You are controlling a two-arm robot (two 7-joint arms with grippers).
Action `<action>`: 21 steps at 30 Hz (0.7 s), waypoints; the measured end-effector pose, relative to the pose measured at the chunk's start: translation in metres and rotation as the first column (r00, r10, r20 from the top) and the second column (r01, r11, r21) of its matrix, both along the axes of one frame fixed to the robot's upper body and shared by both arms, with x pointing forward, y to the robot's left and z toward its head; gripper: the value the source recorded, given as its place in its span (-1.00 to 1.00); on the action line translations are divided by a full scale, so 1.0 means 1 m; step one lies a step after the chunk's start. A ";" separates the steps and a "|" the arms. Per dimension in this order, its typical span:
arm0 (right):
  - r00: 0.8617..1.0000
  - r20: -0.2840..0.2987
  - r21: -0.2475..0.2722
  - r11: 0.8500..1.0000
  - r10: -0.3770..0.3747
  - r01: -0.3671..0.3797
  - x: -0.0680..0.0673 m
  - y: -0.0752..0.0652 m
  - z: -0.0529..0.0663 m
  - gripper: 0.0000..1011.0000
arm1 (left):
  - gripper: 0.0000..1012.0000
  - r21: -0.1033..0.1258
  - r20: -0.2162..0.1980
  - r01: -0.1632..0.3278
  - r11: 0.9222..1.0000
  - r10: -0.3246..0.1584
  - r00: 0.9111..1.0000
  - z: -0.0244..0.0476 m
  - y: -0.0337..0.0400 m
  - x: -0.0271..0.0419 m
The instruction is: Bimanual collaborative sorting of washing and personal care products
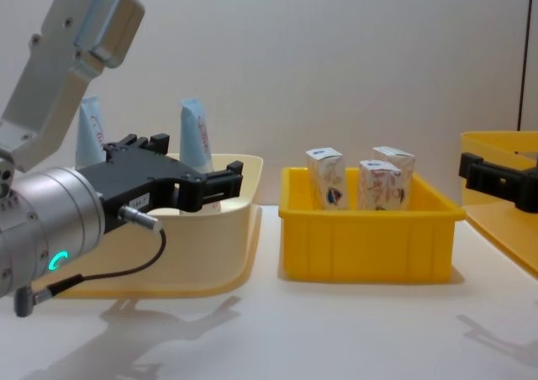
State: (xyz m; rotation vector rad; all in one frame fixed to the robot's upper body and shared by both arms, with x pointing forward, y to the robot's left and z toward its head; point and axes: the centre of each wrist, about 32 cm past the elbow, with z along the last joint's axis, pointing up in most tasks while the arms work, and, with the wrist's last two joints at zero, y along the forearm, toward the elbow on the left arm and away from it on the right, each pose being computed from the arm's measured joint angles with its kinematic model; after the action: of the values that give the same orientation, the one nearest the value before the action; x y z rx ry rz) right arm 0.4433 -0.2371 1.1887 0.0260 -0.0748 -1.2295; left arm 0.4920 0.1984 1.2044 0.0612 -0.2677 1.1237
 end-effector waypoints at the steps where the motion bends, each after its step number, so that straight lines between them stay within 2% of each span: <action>1: 1.000 0.000 0.000 1.000 0.000 0.000 0.000 0.000 0.000 0.98 | 0.98 0.000 0.000 0.000 1.000 0.000 1.000 0.0000 0.0000 0.0000; 21: 1.000 0.000 0.000 1.000 0.000 0.000 0.000 0.000 0.000 0.98 | 0.98 0.000 0.000 0.000 1.000 0.000 1.000 0.0000 0.0000 0.0000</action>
State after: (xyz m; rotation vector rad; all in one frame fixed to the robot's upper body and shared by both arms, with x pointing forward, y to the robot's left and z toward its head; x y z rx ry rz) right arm 0.4433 -0.2371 1.1887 0.0260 -0.0748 -1.2295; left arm 0.4920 0.1984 1.2044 0.0613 -0.2675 1.1237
